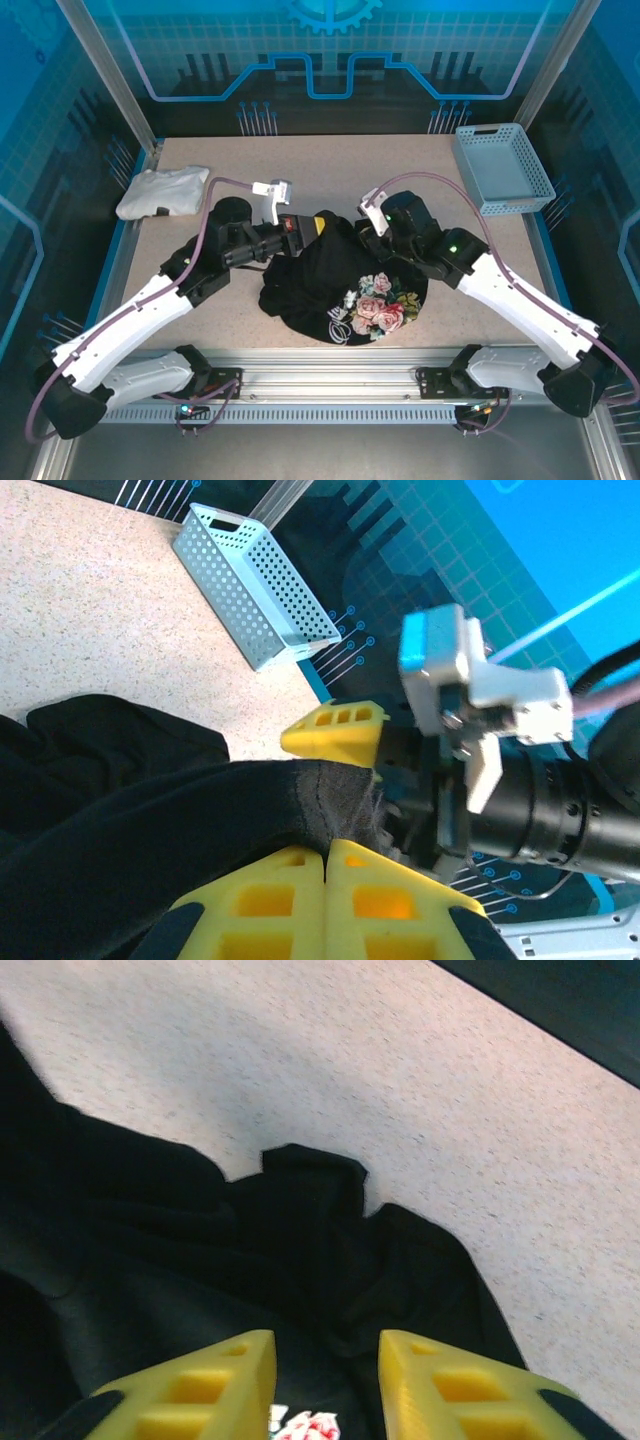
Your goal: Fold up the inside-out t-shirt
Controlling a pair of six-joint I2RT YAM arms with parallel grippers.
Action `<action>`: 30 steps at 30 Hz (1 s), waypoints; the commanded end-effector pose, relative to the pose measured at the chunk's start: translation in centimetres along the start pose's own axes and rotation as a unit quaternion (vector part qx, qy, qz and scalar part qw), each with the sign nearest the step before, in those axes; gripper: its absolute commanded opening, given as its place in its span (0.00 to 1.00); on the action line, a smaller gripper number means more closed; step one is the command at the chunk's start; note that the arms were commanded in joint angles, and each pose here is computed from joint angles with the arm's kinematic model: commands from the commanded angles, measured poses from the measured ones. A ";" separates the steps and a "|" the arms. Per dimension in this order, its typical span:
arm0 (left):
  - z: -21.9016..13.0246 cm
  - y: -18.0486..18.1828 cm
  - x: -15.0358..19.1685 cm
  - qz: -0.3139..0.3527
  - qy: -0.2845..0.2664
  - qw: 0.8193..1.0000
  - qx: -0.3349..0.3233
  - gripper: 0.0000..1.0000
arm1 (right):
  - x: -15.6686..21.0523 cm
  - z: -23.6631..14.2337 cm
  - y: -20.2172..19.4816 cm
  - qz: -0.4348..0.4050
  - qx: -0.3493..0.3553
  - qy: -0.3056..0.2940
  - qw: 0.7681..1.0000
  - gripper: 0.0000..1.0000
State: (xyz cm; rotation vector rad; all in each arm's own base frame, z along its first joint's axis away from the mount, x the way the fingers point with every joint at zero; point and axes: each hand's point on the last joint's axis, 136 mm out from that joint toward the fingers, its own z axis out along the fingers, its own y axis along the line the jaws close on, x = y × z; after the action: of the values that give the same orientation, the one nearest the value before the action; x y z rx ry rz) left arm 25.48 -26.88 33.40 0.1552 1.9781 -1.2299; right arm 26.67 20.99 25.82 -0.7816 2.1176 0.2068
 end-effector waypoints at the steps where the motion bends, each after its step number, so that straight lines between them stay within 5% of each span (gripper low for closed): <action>1: 0.1 -1.1 -1.5 -0.005 -0.027 1.000 0.012 0.00 | -1.4 -2.7 4.8 -0.018 -0.134 -0.071 0.988 0.42; 6: 0.4 -1.3 -1.2 -0.002 -0.024 1.000 0.012 0.00 | -4.0 -4.0 9.6 0.010 -0.266 -0.158 0.951 0.54; 9: 0.4 -1.5 -1.1 -0.001 -0.022 1.000 0.015 0.00 | -4.9 -2.3 10.1 0.043 -0.269 -0.167 0.947 0.69; 12: 0.3 -1.6 -1.1 0.000 -0.024 1.000 0.017 0.00 | -5.3 -0.2 10.3 0.072 -0.256 -0.160 0.951 0.73; 14: 0.2 -1.6 -1.1 0.001 -0.026 1.000 0.016 0.00 | -5.2 0.8 10.1 0.084 -0.242 -0.153 0.954 0.59; 16: -0.2 -1.5 -1.3 0.006 -0.032 0.999 0.010 0.00 | -4.5 1.4 9.0 0.084 -0.209 -0.143 0.964 0.30; 19: -0.7 -1.1 -1.5 0.017 -0.045 0.999 -0.003 0.00 | -3.9 1.0 7.8 0.074 -0.195 -0.149 0.967 0.04; 26: -1.4 0.6 -1.7 0.069 -0.058 0.995 -0.045 0.00 | -4.5 -3.2 8.8 0.040 -0.361 -0.186 0.913 0.00; 30: -1.6 1.7 -1.2 0.095 -0.050 0.993 -0.059 0.15 | -4.0 -4.2 8.6 0.049 -0.414 -0.187 0.890 0.00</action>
State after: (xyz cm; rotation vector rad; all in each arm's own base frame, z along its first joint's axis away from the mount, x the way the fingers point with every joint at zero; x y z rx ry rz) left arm 25.89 -25.71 33.87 0.1917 1.9142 -1.0781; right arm 23.13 27.78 29.53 -0.8910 1.7457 1.0901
